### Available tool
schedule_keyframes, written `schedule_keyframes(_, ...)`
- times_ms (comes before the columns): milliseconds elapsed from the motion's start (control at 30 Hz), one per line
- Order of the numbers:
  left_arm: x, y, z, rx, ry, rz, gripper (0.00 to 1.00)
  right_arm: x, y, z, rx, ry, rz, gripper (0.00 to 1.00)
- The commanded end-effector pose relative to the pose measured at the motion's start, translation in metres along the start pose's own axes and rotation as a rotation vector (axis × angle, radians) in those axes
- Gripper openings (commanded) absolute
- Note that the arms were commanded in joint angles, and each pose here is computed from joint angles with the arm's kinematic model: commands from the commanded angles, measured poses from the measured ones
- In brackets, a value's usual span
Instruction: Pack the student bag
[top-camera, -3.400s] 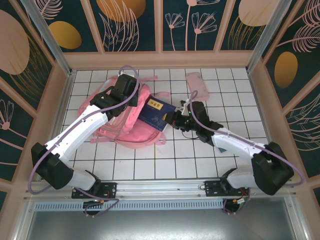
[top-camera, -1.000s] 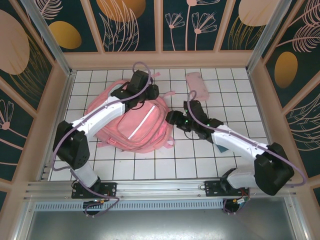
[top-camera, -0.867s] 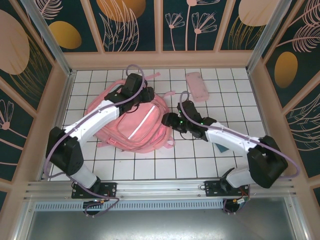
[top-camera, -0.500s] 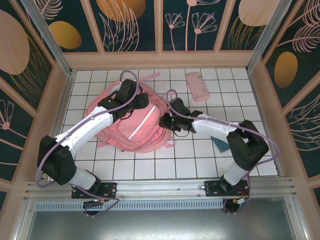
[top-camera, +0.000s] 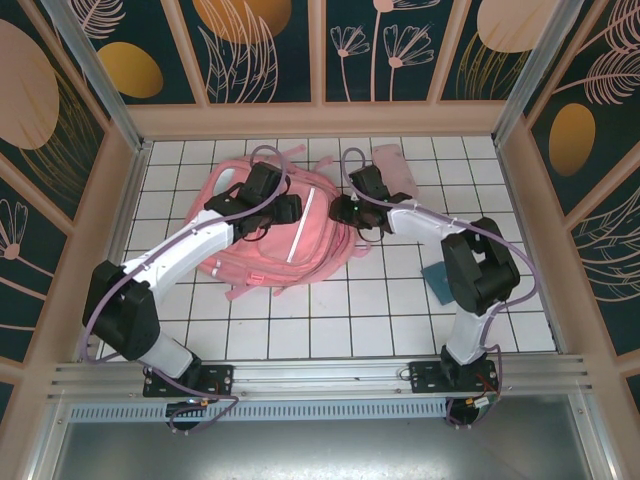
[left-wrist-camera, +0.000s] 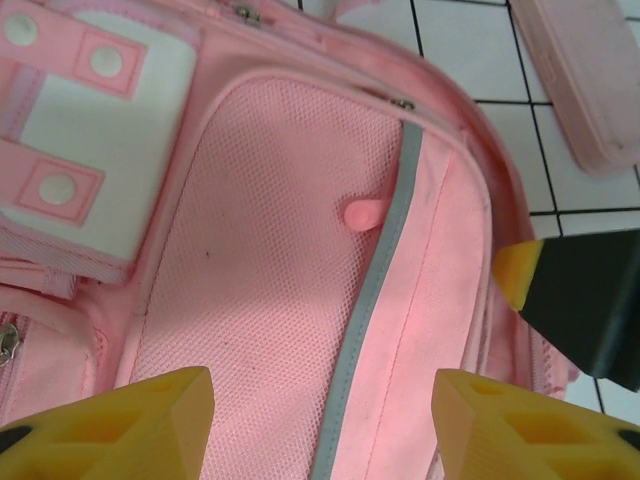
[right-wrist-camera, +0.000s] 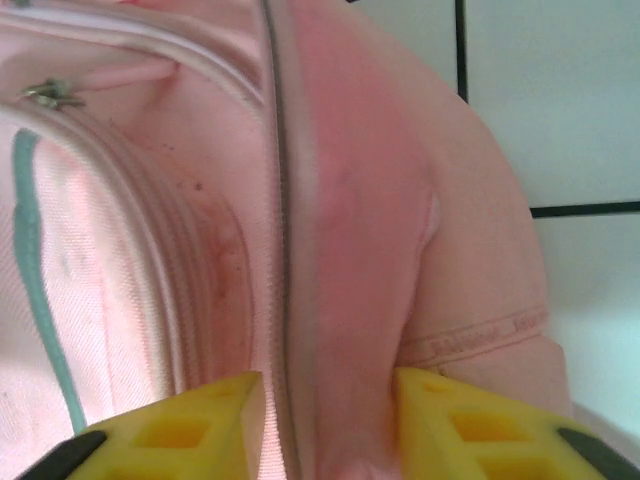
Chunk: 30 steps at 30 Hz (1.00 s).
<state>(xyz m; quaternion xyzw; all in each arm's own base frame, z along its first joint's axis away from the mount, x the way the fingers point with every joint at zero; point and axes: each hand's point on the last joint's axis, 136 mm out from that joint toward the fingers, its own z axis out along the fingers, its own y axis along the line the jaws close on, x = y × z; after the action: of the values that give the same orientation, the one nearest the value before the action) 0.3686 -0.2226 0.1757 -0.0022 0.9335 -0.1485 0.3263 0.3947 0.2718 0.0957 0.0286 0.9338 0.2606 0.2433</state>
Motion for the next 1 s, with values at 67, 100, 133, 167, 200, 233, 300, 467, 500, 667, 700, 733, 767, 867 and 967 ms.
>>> schedule_keyframes(67,0.019,0.011,0.002,-0.044,0.055,0.049,0.61,-0.002,0.008,-0.045,-0.007,-0.060,-0.058,0.60)
schedule_keyframes(100,0.019,0.017,0.001,-0.073,0.050,0.046,0.61,0.002,0.003,-0.054,0.002,-0.070,-0.051,0.62)
schedule_keyframes(133,0.018,0.023,-0.002,-0.097,0.039,0.041,0.62,0.006,-0.003,-0.062,0.016,-0.081,-0.042,0.63)
schedule_keyframes(167,0.016,0.028,-0.006,-0.124,0.021,0.035,0.64,0.012,-0.006,-0.068,0.033,-0.085,-0.039,0.63)
schedule_keyframes(200,0.014,0.035,-0.010,-0.153,0.000,0.017,0.66,0.025,-0.007,-0.071,0.048,-0.077,-0.044,0.64)
schedule_keyframes(233,0.013,0.041,-0.014,-0.174,-0.023,0.000,0.69,0.039,-0.007,-0.075,0.062,-0.067,-0.052,0.64)
schedule_keyframes(300,0.012,0.053,-0.023,-0.198,-0.063,-0.048,0.72,0.065,0.000,-0.077,0.083,-0.039,-0.063,0.64)
schedule_keyframes(467,0.031,0.071,-0.032,-0.171,-0.081,-0.174,0.76,0.136,0.040,-0.070,0.038,0.040,-0.094,0.61)
schedule_keyframes(500,0.042,0.077,-0.031,-0.169,-0.069,-0.207,0.76,0.149,0.052,-0.067,0.022,0.056,-0.109,0.61)
schedule_keyframes(667,0.083,0.105,-0.033,-0.115,-0.027,-0.407,0.73,0.192,0.095,-0.049,-0.015,0.107,-0.156,0.59)
schedule_keyframes(700,0.091,0.108,-0.033,-0.086,-0.025,-0.451,0.72,0.198,0.102,-0.045,-0.022,0.113,-0.160,0.58)
schedule_keyframes(733,0.098,0.110,-0.033,-0.062,-0.019,-0.488,0.72,0.202,0.105,-0.041,-0.024,0.119,-0.162,0.58)
schedule_keyframes(767,0.106,0.111,-0.031,-0.030,-0.008,-0.530,0.71,0.203,0.107,-0.038,-0.023,0.118,-0.155,0.58)
schedule_keyframes(867,0.126,0.110,-0.025,0.048,0.013,-0.628,0.70,0.204,0.111,-0.033,-0.039,0.117,-0.123,0.58)
schedule_keyframes(967,0.136,0.108,-0.019,0.105,0.017,-0.709,0.67,0.207,0.113,-0.031,-0.051,0.128,-0.101,0.57)
